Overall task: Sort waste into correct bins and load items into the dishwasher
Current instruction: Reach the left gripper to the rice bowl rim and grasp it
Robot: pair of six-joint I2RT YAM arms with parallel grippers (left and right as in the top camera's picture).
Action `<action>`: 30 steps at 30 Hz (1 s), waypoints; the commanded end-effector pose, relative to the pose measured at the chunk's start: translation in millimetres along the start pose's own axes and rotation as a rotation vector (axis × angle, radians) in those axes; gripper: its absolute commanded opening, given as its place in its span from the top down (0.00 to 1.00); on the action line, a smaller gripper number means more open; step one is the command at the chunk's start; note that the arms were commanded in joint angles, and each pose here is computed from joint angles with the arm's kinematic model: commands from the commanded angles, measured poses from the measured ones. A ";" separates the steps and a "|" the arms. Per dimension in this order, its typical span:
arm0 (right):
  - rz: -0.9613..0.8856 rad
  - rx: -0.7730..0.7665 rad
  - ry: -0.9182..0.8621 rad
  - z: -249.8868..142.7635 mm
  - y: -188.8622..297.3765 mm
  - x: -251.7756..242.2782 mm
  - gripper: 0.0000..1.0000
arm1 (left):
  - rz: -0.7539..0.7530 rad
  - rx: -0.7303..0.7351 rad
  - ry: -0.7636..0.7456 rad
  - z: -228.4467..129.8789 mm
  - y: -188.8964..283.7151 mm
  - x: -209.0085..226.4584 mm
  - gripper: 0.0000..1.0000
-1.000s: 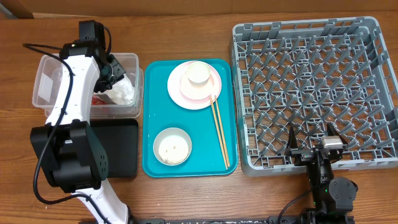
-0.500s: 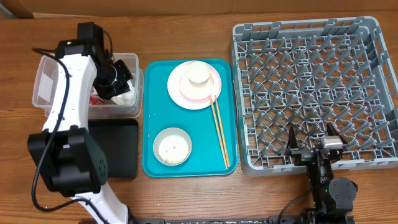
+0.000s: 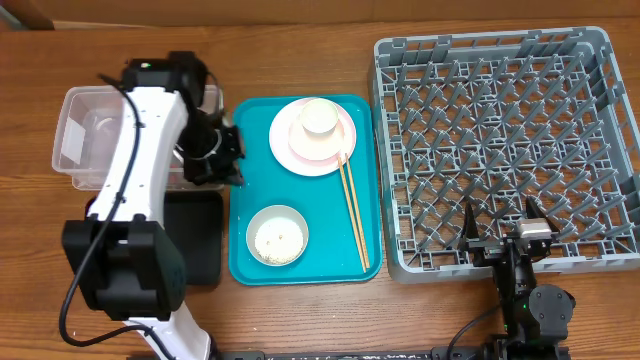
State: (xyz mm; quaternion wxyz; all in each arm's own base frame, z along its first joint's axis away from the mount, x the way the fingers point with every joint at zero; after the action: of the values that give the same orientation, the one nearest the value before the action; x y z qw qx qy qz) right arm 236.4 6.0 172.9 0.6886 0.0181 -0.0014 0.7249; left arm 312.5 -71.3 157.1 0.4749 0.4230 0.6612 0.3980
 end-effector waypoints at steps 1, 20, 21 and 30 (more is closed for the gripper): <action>0.006 -0.005 0.001 -1.6 0.0 1.2 0.00 | 0.007 0.006 -0.141 -14.9 0.8 -27.3 0.96; 0.006 -0.005 0.001 -1.5 0.0 1.2 0.00 | 0.279 0.063 -0.473 -86.4 -50.6 -108.6 0.96; 0.006 -0.005 0.001 -1.6 0.0 1.2 0.00 | 0.308 0.044 -0.460 -85.9 -51.0 -108.1 0.96; 0.006 -0.005 0.001 -1.6 0.0 1.2 0.00 | 0.504 -0.123 -0.317 -77.5 -47.9 -100.6 0.87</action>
State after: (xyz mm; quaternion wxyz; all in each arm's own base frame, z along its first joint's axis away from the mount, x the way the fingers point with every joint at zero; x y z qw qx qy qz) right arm 236.4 6.0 172.9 0.6886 0.0181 -0.0014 0.7249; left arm 236.6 -198.7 149.0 0.4971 0.6284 0.4468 0.3980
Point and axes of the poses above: each gripper's point midway between its finger pads, its own y axis back along the fingers, its own x axis along the line the jaws close on, z = x × y, the point moved 1 cm from there along y, back along the fingers, and after that the axes turned 5 degrees about -y, right-handed, at the moved point
